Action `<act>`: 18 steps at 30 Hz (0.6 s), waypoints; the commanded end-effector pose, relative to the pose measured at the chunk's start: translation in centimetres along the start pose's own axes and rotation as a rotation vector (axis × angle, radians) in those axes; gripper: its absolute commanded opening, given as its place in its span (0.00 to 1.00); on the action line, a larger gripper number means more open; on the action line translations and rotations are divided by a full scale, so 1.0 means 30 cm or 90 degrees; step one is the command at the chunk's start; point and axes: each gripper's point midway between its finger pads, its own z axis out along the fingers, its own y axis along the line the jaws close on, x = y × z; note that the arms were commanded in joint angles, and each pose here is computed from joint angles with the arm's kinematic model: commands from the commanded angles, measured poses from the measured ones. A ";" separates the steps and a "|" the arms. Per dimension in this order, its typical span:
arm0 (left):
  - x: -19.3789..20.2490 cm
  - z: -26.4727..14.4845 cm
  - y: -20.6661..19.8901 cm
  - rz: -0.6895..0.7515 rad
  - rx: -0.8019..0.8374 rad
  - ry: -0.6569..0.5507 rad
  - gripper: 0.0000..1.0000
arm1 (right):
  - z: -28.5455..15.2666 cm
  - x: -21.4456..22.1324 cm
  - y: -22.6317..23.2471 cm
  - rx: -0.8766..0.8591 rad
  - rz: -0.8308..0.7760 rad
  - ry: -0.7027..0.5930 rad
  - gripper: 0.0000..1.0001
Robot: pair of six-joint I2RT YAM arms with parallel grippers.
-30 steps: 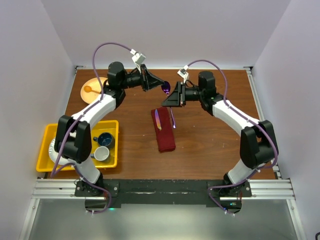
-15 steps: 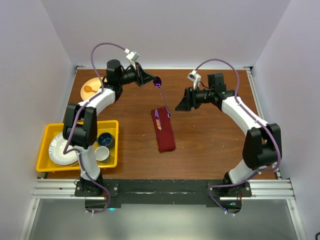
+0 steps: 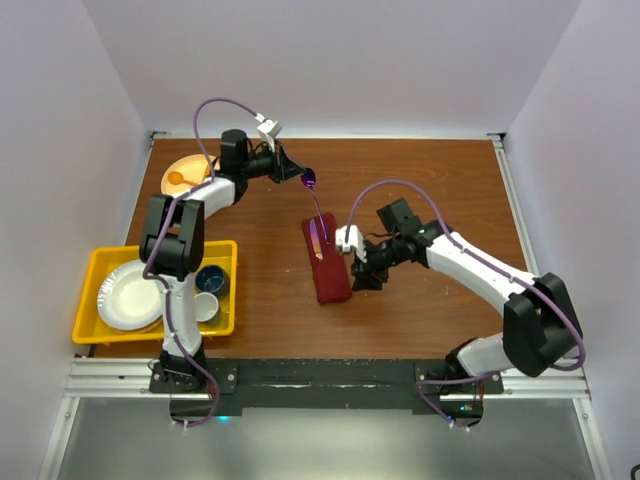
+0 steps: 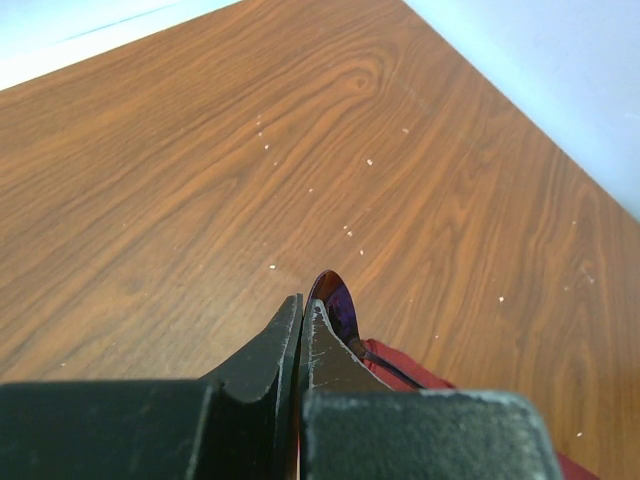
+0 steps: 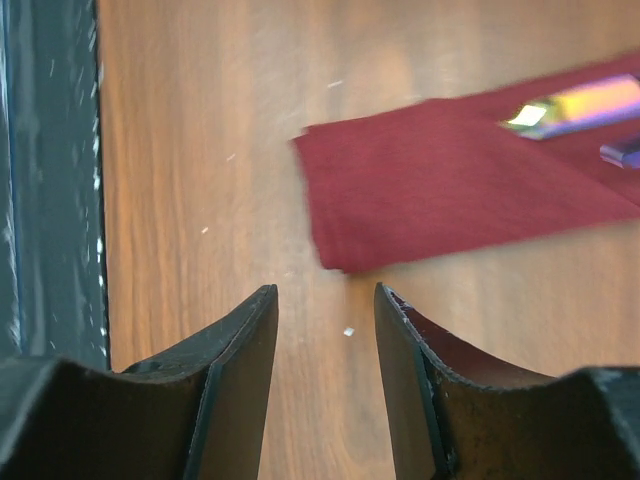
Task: Fold the napkin into a case and place the utensils inside
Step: Insert the spoon into the folded napkin.
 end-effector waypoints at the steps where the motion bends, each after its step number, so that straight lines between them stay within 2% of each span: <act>1: -0.048 -0.005 0.031 0.054 -0.006 -0.012 0.00 | 0.048 -0.013 0.028 -0.007 -0.164 0.010 0.47; 11: 0.028 0.000 0.044 0.035 -0.001 0.007 0.00 | 0.184 0.040 0.067 -0.050 -0.248 0.039 0.42; 14: 0.047 0.001 0.041 0.020 0.004 0.009 0.00 | 0.193 0.024 0.063 -0.048 -0.263 0.030 0.38; 18: 0.063 -0.004 0.035 0.014 0.007 0.012 0.00 | 0.210 0.050 0.067 -0.067 -0.275 0.066 0.29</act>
